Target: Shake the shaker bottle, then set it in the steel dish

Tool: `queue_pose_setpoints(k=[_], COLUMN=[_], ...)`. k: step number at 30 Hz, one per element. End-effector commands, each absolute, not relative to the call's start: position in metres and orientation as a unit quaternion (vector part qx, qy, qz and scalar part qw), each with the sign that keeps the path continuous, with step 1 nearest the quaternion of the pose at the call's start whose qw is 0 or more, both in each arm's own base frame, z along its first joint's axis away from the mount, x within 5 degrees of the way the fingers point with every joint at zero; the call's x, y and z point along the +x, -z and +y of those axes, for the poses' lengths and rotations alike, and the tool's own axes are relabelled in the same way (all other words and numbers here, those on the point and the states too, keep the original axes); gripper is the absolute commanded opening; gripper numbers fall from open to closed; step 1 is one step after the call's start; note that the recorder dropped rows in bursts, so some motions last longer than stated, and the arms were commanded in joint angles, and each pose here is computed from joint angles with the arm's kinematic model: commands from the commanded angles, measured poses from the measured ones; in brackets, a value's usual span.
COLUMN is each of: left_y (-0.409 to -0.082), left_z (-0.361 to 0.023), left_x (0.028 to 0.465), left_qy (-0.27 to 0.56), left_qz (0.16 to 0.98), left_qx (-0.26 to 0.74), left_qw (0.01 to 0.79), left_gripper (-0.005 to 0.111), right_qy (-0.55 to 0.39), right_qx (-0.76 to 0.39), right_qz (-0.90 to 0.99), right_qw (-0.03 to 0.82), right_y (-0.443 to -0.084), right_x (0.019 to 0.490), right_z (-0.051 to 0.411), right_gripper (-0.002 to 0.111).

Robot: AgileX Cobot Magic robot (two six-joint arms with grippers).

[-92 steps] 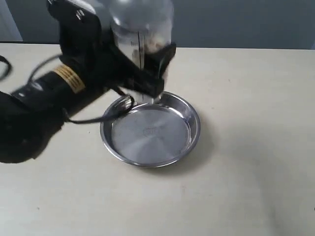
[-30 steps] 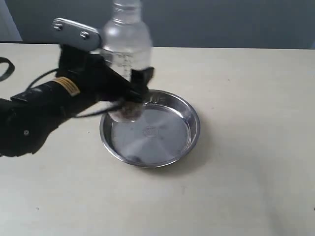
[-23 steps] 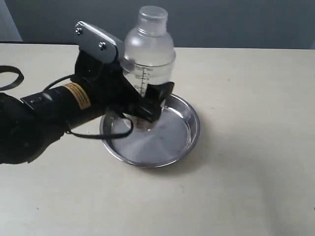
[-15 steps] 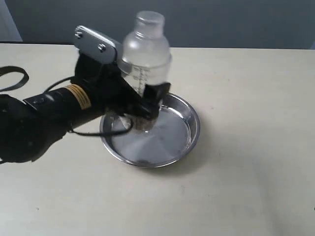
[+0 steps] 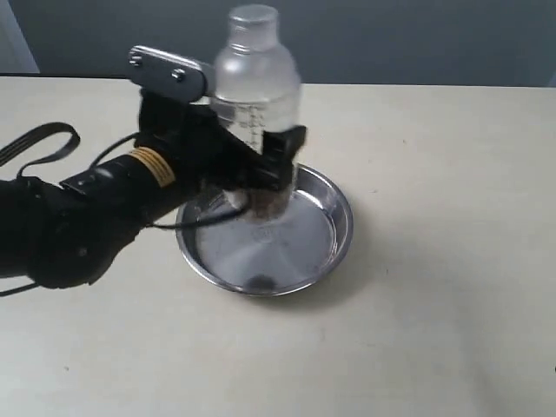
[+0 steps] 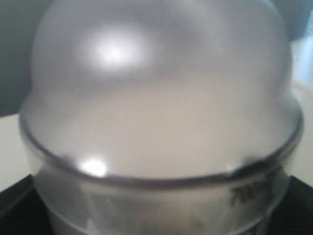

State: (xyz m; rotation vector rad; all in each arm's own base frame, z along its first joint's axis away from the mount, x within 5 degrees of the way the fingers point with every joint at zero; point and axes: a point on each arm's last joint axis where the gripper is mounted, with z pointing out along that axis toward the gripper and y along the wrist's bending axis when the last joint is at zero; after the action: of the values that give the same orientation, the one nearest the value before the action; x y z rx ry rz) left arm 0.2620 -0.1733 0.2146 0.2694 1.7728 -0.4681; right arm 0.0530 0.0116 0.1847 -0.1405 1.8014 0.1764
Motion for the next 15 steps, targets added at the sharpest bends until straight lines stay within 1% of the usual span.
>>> queue_pose_setpoints(k=[1, 2, 4, 5, 6, 7, 8, 9, 10, 11, 12, 13, 14, 15], left_y=[-0.216, -0.216, -0.211, -0.209, -0.209, -0.209, -0.208, -0.207, -0.202, -0.2, -0.199, -0.202, -0.204, -0.205], left_z=[-0.19, -0.191, -0.168, -0.17, -0.179, -0.194, -0.196, -0.189, -0.171, -0.164, -0.169, -0.187, -0.2, -0.205], left_x=[0.255, 0.255, 0.269, 0.269, 0.264, 0.254, 0.254, 0.259, 0.27, 0.273, 0.271, 0.262, 0.252, 0.248], left_qy=[0.185, 0.186, 0.19, 0.193, 0.194, 0.188, 0.181, 0.181, 0.173, 0.17, 0.173, 0.187, 0.196, 0.197], left_qz=[0.718, 0.713, 0.77, 0.773, 0.766, 0.728, 0.72, 0.743, 0.78, 0.785, 0.787, 0.765, 0.733, 0.71], left_qx=[0.271, 0.276, 0.048, 0.042, 0.122, 0.269, 0.289, 0.223, 0.057, -0.004, 0.027, 0.172, 0.276, 0.324], left_qw=[0.614, 0.618, 0.607, 0.603, 0.601, 0.602, 0.605, 0.605, 0.599, 0.596, 0.592, 0.592, 0.591, 0.594], left_gripper=[0.0, 0.0, 0.0, 0.0, 0.0, 0.0, 0.0, 0.0, 0.0, 0.0, 0.0, 0.0, 0.0, 0.0], right_qy=[-0.075, -0.075, -0.075, -0.075, -0.075, -0.075, -0.075, -0.075, -0.075, -0.075, -0.075, -0.075, -0.075, -0.075], right_qx=[-0.062, -0.062, -0.062, -0.062, -0.062, -0.062, -0.062, -0.062, -0.062, -0.062, -0.062, -0.062, -0.062, -0.062], right_qz=[0.777, 0.777, 0.777, 0.777, 0.777, 0.777, 0.777, 0.777, 0.777, 0.777, 0.777, 0.777, 0.777, 0.777], right_qw=[0.622, 0.622, 0.622, 0.622, 0.622, 0.622, 0.622, 0.622, 0.622, 0.622, 0.622, 0.622, 0.622, 0.622], right_y=[-0.186, -0.186, -0.186, -0.186, -0.186, -0.186, -0.186, -0.186, -0.186, -0.186, -0.186, -0.186, -0.186, -0.186], right_x=[0.053, 0.053, 0.053, 0.053, 0.053, 0.053, 0.053, 0.053, 0.053, 0.053, 0.053, 0.053, 0.053, 0.053], right_z=[0.011, 0.011, 0.011, 0.011, 0.011, 0.011, 0.011, 0.011, 0.011, 0.011, 0.011, 0.011, 0.011, 0.011], right_gripper=[-0.001, -0.001, -0.001, -0.001, -0.001, -0.001, -0.001, -0.001, -0.001, -0.001, -0.001, -0.001, -0.001, -0.001])
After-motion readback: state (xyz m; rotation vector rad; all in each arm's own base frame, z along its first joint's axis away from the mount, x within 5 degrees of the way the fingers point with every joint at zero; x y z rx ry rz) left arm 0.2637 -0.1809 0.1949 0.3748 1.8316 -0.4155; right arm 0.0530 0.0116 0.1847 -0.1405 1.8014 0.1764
